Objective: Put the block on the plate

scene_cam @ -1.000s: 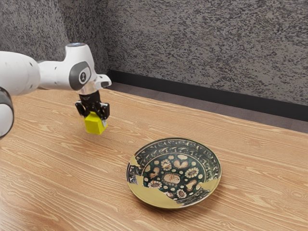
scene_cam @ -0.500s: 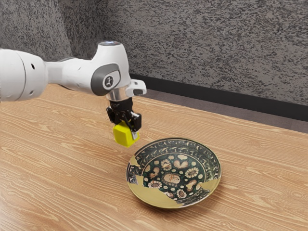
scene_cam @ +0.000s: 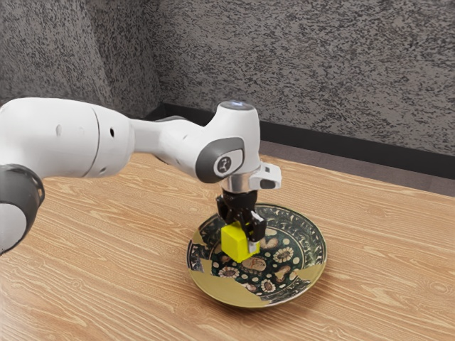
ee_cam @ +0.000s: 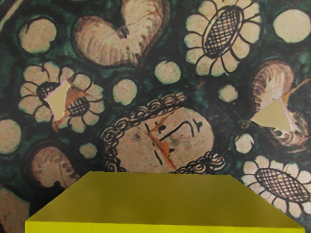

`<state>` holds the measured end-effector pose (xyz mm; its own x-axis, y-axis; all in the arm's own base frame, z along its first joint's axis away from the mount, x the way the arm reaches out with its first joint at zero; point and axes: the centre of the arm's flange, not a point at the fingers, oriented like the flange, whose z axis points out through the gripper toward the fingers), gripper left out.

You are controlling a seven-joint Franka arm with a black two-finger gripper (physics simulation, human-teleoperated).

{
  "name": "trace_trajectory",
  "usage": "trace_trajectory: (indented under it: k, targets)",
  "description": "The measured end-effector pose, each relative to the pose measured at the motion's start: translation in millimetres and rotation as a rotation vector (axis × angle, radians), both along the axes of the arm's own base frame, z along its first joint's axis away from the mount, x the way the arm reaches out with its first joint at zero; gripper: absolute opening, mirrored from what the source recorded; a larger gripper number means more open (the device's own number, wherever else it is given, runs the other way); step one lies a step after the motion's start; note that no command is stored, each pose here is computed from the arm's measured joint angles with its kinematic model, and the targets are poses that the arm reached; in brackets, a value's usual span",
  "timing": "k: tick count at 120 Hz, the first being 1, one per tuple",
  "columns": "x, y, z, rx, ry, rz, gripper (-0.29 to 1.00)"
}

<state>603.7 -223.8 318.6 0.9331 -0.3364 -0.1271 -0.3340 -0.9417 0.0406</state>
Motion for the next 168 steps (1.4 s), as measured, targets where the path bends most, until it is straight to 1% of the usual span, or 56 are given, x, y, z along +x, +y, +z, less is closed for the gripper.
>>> trace_trajectory:
  k: [13, 33, 49, 59, 69, 81, 107, 124, 133, 148, 168]
  targets:
    - [-0.8, -9.8, -19.5, 0.000, 0.012, -0.010, 0.40]
    - [0.0, -13.4, -20.5, -0.011, 0.000, -0.010, 0.55]
    - [1.0, -13.6, -1.5, -0.024, -0.031, -0.011, 0.62]
    - [2.0, -7.7, 21.5, -0.033, -0.054, -0.007, 0.65]
    - [5.3, 13.5, 43.2, -0.033, -0.058, 0.019, 0.67]
    - [11.0, 52.3, 74.5, -0.024, -0.069, 0.060, 0.68]
    - [34.4, 146.5, 169.0, 0.038, -0.140, 0.150, 0.69]
    - [36.1, 205.6, 205.1, 0.081, -0.139, 0.210, 0.70]
    - [31.1, 218.1, 219.7, 0.089, -0.141, 0.214, 0.70]
    - [13.6, 223.5, 251.9, 0.081, -0.163, 0.199, 0.70]
    - [6.5, 224.6, 261.1, 0.078, -0.160, 0.176, 0.70]
